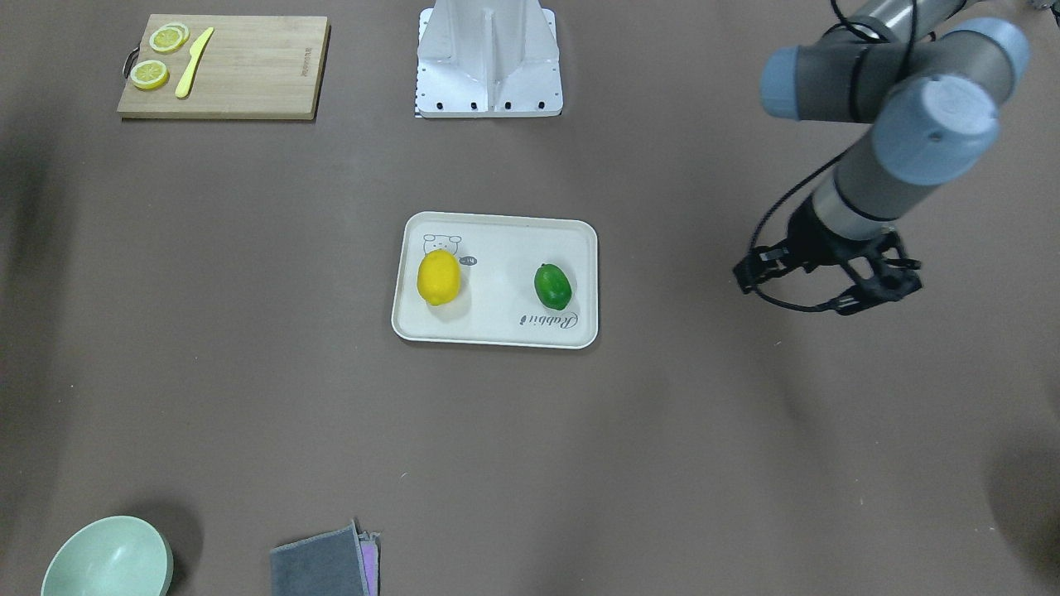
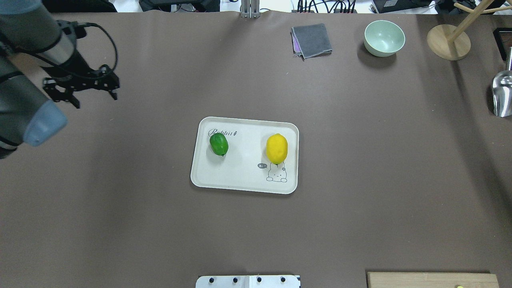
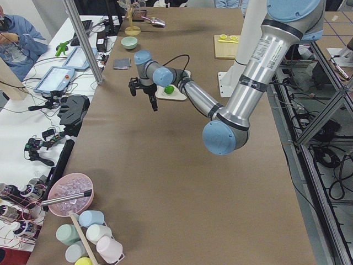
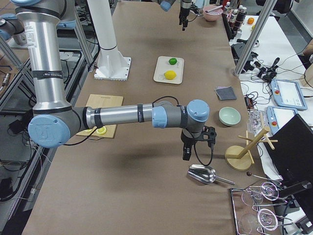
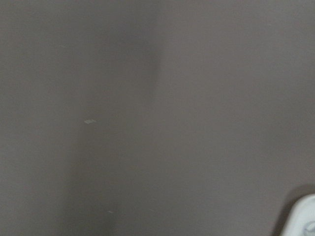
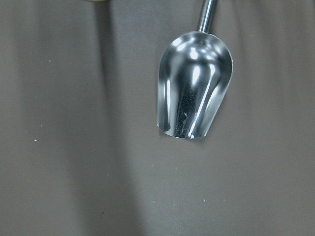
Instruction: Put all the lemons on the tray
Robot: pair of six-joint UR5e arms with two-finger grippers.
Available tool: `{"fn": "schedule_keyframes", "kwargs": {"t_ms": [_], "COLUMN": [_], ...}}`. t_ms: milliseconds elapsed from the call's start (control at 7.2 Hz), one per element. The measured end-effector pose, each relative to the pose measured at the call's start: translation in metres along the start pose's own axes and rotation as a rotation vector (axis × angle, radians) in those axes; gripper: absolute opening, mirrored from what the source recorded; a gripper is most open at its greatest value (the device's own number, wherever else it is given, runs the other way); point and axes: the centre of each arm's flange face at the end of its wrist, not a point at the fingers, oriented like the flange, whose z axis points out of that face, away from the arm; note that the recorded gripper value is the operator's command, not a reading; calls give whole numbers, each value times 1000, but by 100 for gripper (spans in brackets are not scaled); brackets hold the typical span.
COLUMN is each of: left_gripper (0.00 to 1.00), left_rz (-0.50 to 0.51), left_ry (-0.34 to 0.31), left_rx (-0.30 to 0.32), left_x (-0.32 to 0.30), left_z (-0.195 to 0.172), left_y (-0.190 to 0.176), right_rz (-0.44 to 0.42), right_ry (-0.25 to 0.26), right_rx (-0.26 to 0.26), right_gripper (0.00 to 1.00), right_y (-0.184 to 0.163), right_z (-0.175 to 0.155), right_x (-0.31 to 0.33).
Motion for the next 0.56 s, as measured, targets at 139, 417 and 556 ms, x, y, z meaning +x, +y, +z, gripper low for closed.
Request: {"fn": "schedule_keyframes", "kwargs": {"t_ms": [139, 417, 556], "left_gripper": [98, 98, 98], "left_rz": [42, 115, 123], "left_ry": [-26, -72, -58], "left_rx": [-12, -40, -54], "left_x": [-71, -200, -253], "left_z": [4, 17, 16], "left_y": [-14, -22, -27], "right_rz": [37, 74, 81], "right_ry": [-13, -21, -22], "right_rx": [-6, -11, -9], "right_gripper": [100, 100, 100], "right_y": [9, 22, 24], "right_z": [2, 5, 4], "right_x": [18, 36, 39]}}
